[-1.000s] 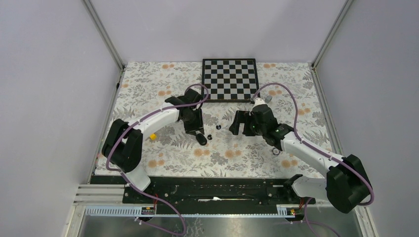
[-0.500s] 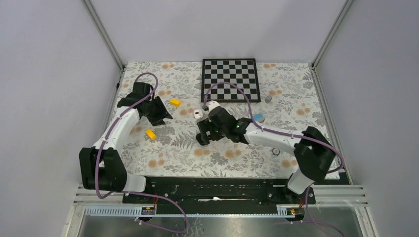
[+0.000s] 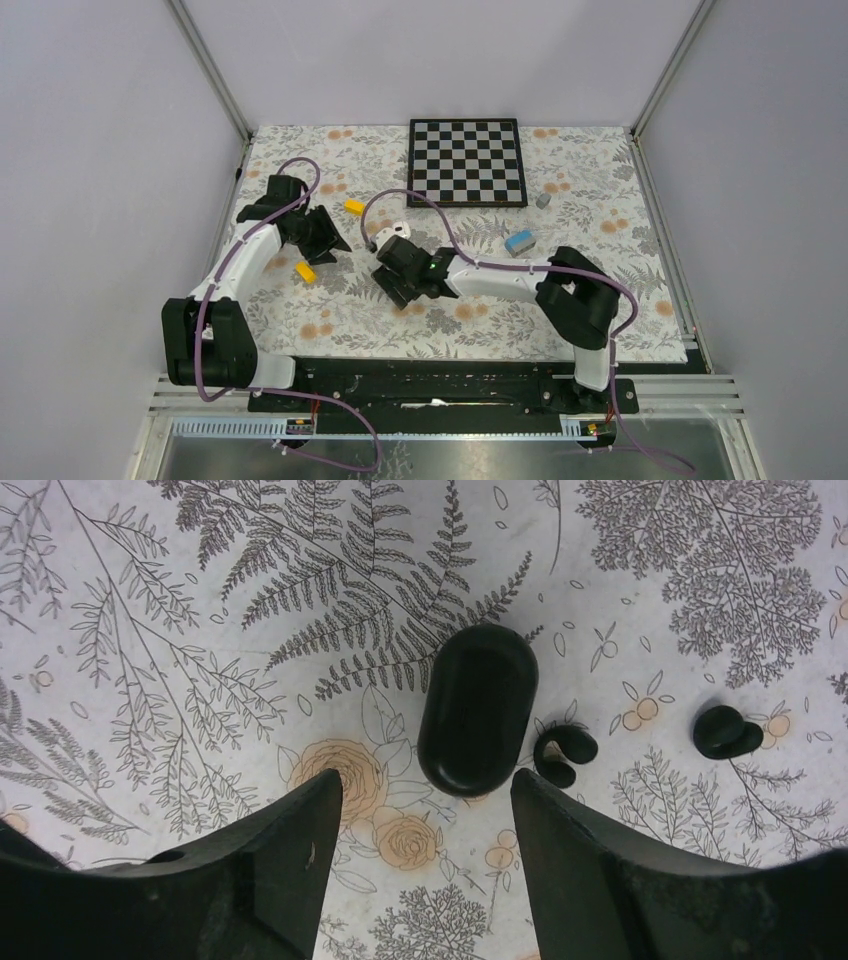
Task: Insert the wireless bluetooth earbuds into the charging case
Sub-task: Adjust the charging case at the center of the board.
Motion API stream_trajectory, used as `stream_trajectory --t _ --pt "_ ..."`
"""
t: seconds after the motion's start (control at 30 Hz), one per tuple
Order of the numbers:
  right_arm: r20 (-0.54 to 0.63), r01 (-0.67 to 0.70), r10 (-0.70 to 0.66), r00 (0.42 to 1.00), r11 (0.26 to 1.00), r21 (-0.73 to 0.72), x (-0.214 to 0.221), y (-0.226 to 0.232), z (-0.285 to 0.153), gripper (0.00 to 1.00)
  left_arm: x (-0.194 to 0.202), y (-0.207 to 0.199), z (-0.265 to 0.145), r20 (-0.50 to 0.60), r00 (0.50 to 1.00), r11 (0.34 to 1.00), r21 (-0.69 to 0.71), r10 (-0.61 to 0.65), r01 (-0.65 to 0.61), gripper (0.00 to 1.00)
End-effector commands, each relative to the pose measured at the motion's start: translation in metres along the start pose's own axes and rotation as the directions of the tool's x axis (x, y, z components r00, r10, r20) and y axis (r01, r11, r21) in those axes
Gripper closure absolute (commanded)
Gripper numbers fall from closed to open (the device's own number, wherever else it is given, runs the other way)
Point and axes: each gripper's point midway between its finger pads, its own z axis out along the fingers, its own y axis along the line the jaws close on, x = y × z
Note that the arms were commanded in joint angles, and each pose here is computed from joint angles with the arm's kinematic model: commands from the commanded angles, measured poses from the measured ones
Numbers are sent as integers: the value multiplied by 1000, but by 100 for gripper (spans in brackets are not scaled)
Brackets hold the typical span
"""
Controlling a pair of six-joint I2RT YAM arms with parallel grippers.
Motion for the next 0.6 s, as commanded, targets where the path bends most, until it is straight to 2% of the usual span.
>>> stream_trajectory --t 0.0,0.4,0.57 --pt "-4 75 -75 997 993 86 -8 -12 11 31 -4 -4 -1 18 1000 999 35 23 -24 53" --pt "-10 111 -111 994 980 168 -7 -22 35 50 -1 0 1 11 1000 999 41 19 -19 54" --pt "29 69 -74 997 984 164 -15 -20 31 64 2 -1 3 -1 1000 998 55 17 -17 54"
